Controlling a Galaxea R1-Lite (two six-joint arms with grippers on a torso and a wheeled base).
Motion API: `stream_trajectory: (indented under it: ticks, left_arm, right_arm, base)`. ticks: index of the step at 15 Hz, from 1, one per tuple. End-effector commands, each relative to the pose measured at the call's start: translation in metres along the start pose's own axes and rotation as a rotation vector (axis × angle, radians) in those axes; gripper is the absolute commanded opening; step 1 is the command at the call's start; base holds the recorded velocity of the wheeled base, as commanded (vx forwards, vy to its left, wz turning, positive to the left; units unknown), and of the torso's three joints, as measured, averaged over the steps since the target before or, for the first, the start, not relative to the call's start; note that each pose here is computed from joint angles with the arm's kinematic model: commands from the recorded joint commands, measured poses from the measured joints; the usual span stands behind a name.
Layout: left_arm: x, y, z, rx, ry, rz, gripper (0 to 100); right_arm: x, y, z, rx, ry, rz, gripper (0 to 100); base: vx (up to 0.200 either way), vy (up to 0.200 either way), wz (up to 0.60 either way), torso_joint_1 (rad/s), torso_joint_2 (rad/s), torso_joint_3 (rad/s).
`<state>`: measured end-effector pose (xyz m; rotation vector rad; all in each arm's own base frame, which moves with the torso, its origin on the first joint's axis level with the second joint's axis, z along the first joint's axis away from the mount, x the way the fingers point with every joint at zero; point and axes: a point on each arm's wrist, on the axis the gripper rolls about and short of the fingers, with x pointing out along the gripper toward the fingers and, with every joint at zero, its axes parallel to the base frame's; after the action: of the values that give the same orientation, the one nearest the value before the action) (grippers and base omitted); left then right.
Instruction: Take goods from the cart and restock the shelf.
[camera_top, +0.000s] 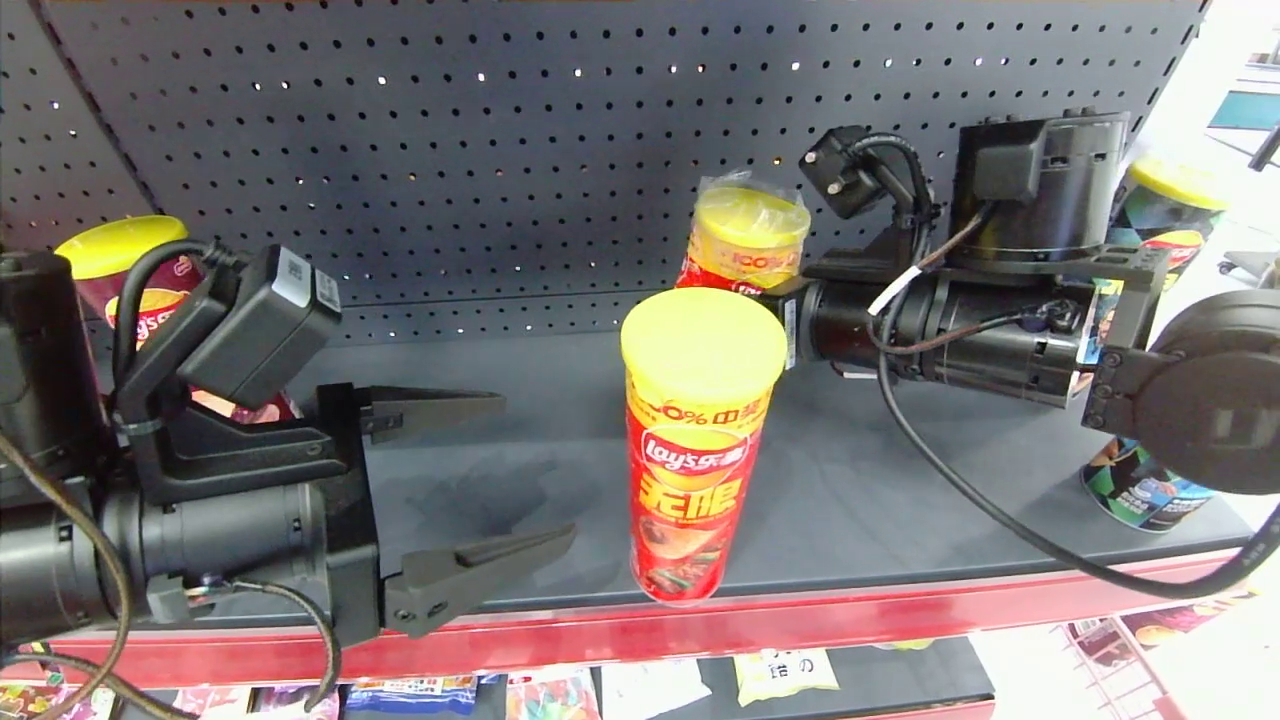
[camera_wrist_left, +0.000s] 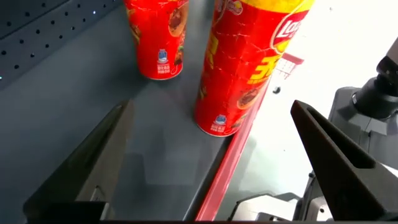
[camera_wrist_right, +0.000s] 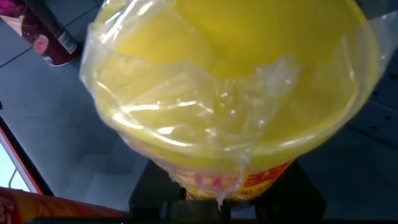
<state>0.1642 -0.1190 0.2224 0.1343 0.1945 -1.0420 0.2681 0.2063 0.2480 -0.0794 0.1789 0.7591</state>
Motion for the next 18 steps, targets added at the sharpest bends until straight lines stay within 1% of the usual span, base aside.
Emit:
stream_trajectory:
  ticks: [1,4,7,11,13,16,18]
  left_arm:
    - [-0.002,-0.001,0.001,0.003,-0.006,0.002,100]
    - [-0.002,-0.001,0.000,0.002,-0.004,0.003,100]
    - [-0.003,0.000,0.001,0.003,-0.007,0.008,100]
    - [-0.003,0.001,0.002,0.005,-0.011,0.025,100]
    - [-0.003,0.001,0.002,0.003,-0.008,0.028,100]
    - [-0.001,0.004,-0.002,-0.002,0.023,0.163,100]
    - [0.001,0.005,-0.009,-0.016,0.055,0.181,100]
  right_arm:
    - [0.000,0.000,-0.004,0.001,0.013,-0.001,100]
    - [-0.004,0.001,-0.004,0.004,0.013,-0.002,100]
    - [-0.022,0.002,-0.002,0.003,0.003,-0.009,100]
    - [-0.057,0.005,-0.011,0.008,0.015,-0.013,100]
    - [-0.068,0.005,-0.013,0.009,0.014,-0.020,100]
    - [-0.099,-0.002,-0.026,0.020,0.026,-0.097,100]
    - [-0.122,0.001,-0.036,0.019,0.027,-0.102,100]
  base:
    - [0.000,0.000,0.00,0.000,0.00,0.000]
    - [0.000,0.000,0.00,0.000,0.00,0.000]
    - [0.000,0.000,0.00,0.000,0.00,0.000]
    - [0.000,0.000,0.00,0.000,0.00,0.000]
    - [0.000,0.000,0.00,0.000,0.00,0.000]
    - [0.000,0.000,0.00,0.000,0.00,0.000]
    - [0.000,0.000,0.00,0.000,0.00,0.000]
